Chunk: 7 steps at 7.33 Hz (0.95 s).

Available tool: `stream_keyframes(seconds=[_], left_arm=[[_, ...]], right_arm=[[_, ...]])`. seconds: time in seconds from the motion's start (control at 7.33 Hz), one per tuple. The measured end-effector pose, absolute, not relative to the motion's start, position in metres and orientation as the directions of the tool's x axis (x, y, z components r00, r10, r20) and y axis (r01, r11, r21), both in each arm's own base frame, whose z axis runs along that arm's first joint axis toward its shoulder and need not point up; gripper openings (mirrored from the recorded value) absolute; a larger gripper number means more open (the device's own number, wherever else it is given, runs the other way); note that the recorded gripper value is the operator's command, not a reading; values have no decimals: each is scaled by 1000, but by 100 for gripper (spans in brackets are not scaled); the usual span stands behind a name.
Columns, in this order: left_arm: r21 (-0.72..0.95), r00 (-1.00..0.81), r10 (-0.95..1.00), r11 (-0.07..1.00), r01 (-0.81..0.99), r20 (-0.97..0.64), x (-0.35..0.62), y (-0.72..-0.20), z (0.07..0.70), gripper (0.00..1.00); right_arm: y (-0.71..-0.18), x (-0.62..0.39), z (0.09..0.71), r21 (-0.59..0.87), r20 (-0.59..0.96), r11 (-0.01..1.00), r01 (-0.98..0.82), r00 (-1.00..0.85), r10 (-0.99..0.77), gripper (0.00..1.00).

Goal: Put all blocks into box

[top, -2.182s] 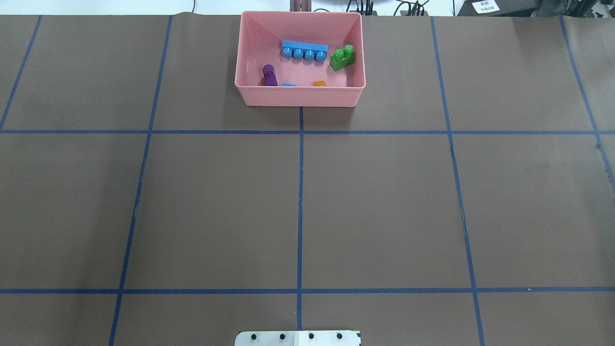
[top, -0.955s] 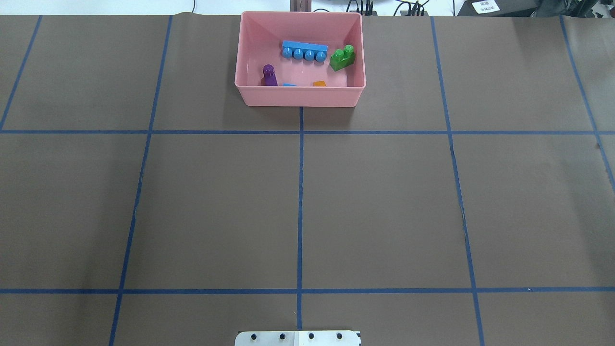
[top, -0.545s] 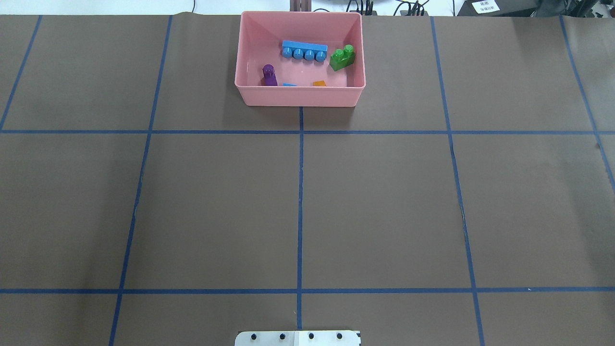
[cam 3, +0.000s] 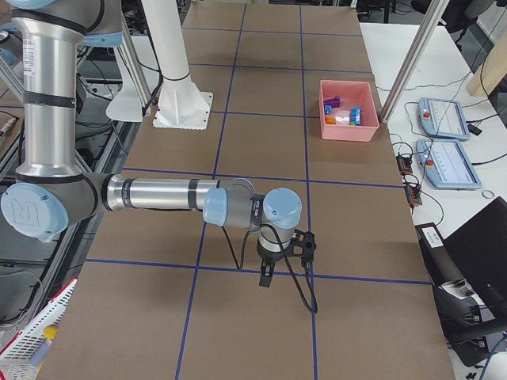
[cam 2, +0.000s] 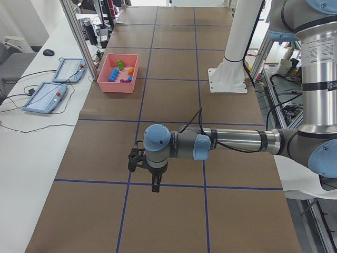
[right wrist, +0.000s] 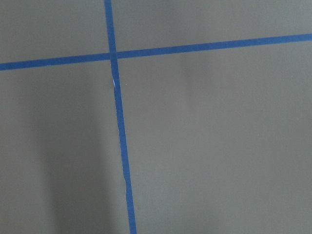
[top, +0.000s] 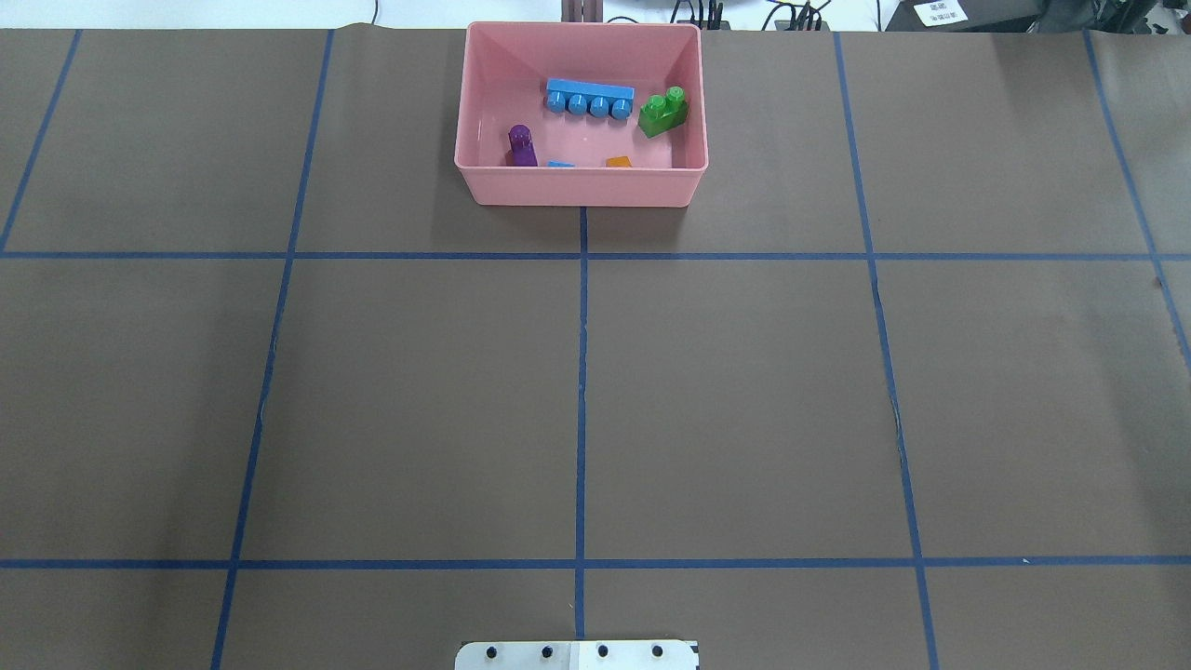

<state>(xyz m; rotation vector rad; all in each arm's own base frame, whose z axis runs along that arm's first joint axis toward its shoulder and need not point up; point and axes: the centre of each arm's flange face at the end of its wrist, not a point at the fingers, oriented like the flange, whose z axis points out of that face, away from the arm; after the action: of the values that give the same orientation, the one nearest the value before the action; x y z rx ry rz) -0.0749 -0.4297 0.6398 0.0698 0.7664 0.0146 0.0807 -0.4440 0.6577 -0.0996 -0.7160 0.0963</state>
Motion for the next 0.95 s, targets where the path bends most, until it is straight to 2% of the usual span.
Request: stream_keyframes(seconds=[0.95], left_arm=[[74, 720, 41, 997, 14, -692, -75, -427, 636, 100]], right_arm=[[-443, 78, 657, -127, 675, 990, -53, 727, 126, 100]])
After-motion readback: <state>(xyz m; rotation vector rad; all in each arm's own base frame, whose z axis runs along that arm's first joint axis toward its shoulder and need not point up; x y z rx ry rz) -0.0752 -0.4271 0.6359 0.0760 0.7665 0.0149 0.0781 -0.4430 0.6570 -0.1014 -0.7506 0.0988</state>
